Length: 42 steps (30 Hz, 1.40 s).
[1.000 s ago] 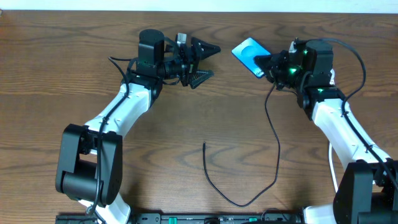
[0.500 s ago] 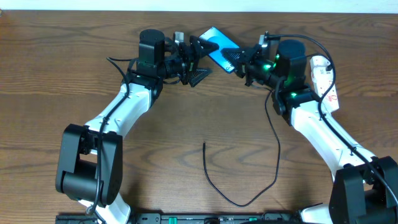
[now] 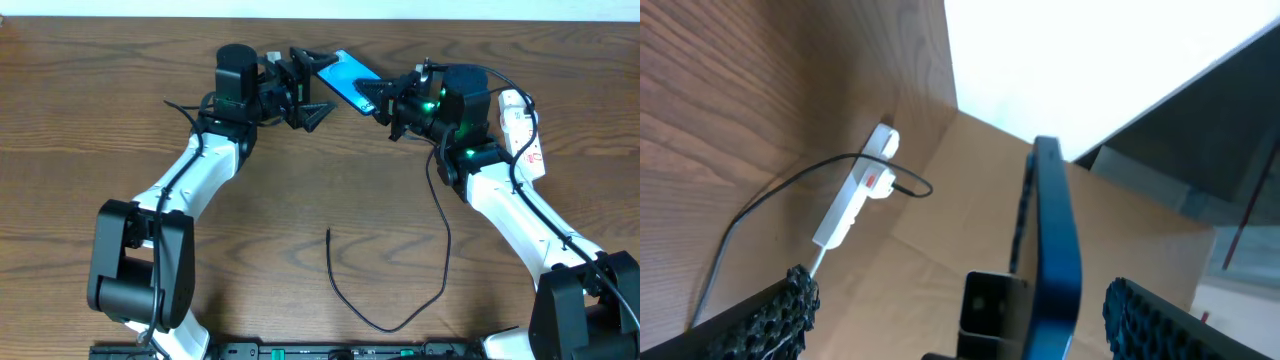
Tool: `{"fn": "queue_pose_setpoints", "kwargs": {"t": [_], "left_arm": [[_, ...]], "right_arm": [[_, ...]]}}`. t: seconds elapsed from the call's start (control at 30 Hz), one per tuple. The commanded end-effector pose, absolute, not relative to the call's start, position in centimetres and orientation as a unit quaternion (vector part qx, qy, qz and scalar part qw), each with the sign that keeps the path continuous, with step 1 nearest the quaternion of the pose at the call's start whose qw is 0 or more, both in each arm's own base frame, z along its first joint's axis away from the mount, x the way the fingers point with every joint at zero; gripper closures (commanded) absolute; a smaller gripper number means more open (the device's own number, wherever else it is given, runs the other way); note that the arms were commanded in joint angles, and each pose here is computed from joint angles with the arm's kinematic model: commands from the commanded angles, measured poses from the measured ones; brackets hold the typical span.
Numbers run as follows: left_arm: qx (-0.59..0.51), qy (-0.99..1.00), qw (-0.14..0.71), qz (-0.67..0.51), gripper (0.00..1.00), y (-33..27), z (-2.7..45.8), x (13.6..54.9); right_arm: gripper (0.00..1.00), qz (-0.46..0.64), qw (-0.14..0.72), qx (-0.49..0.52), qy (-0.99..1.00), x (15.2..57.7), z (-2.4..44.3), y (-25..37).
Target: Plug charger to phone and switch on socket
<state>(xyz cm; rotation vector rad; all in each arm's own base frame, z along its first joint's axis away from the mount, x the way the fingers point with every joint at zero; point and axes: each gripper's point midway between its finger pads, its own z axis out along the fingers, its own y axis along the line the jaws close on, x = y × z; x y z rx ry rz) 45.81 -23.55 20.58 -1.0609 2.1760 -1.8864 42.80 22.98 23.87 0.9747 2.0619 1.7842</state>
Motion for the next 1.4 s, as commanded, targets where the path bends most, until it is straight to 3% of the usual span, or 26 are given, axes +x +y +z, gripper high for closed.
{"fn": "queue_pose_setpoints", "kwargs": {"t": [0.0,0.47,0.57,0.63,0.87,1.37], "left_arm": [[-0.353,0.693,0.055,-0.626,0.08,-23.1,22.9,46.5],[-0.369,0.686,0.05,-0.625,0.09,-23.0,22.9,46.7],[-0.369,0.686,0.05,-0.625,0.19,-23.0,22.9,46.7],[-0.369,0.686,0.05,-0.625,0.34,-23.0,22.9,46.7],[-0.369,0.686,0.05,-0.625,0.63,-23.0,22.9,46.7],[-0.369,0.686,0.049,-0.625,0.73,-23.0,22.9,46.7]], "right_arm": [[0.99,0.63,0.09,0.34,0.693,42.1,25.3,24.4],[0.99,0.631,0.076,0.325,0.701,40.8,25.3,26.6],[0.99,0.631,0.075,0.324,0.701,40.7,25.3,26.7],[0.99,0.631,0.075,0.324,0.701,40.7,25.3,26.7],[0.99,0.631,0.072,0.321,0.702,40.5,25.3,27.0],[0.99,0.615,0.058,0.336,0.711,40.0,24.2,27.5]]}}
